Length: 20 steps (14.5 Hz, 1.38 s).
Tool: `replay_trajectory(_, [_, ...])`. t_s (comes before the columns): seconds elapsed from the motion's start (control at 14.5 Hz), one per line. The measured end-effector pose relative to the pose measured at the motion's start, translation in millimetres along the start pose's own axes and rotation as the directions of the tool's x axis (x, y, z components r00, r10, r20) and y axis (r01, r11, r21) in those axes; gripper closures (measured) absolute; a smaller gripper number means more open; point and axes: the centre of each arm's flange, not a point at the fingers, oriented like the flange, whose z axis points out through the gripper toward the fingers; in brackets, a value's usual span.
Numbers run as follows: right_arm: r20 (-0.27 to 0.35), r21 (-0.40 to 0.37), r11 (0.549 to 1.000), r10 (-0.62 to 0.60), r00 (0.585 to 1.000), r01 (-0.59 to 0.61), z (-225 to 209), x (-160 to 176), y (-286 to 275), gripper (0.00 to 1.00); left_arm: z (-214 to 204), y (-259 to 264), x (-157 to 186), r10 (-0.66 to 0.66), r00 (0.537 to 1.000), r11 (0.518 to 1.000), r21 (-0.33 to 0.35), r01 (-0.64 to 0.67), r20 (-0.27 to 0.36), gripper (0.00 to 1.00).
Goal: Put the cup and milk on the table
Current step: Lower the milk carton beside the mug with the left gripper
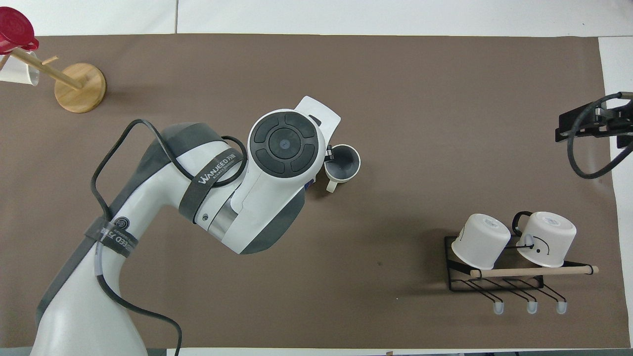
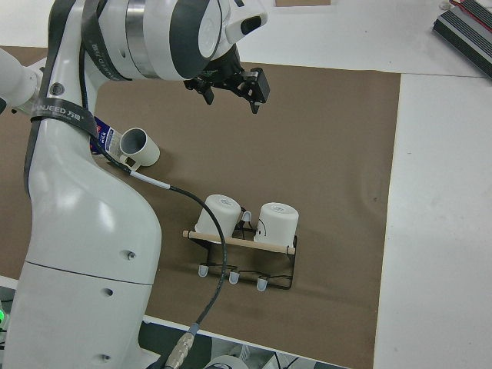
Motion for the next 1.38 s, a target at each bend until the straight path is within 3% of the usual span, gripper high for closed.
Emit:
replay_trajectory(0.62, [0.009, -0.001, 1.0, -0.003, 1.0, 0.003, 3, 0, -2, 0.0, 3, 0, -1, 0.001, 1.0, 1.0, -0.002, -0.001, -0.001, 0.59])
replay_trajectory(0.76, [0.009, -0.001, 1.0, -0.003, 1.0, 0.003, 3, 0, -2, 0.0, 4, 0, -1, 0.001, 1.0, 1.0, -0.004, -0.001, -0.003, 0.44])
replay_trajectory(1.03, [0.009, -0.001, 1.0, -0.006, 1.0, 0.006, 3, -1, -3, 0.0, 6, 1, -1, 0.002, 1.0, 1.0, -0.012, -0.002, -0.009, 0.0])
replay_trajectory(1.38, [0.009, -0.001, 1.0, -0.007, 1.0, 0.007, 3, -1, -4, 0.0, -17, -7, 3, -0.011, 0.999, 1.0, -0.028, 0.01, -0.031, 0.0])
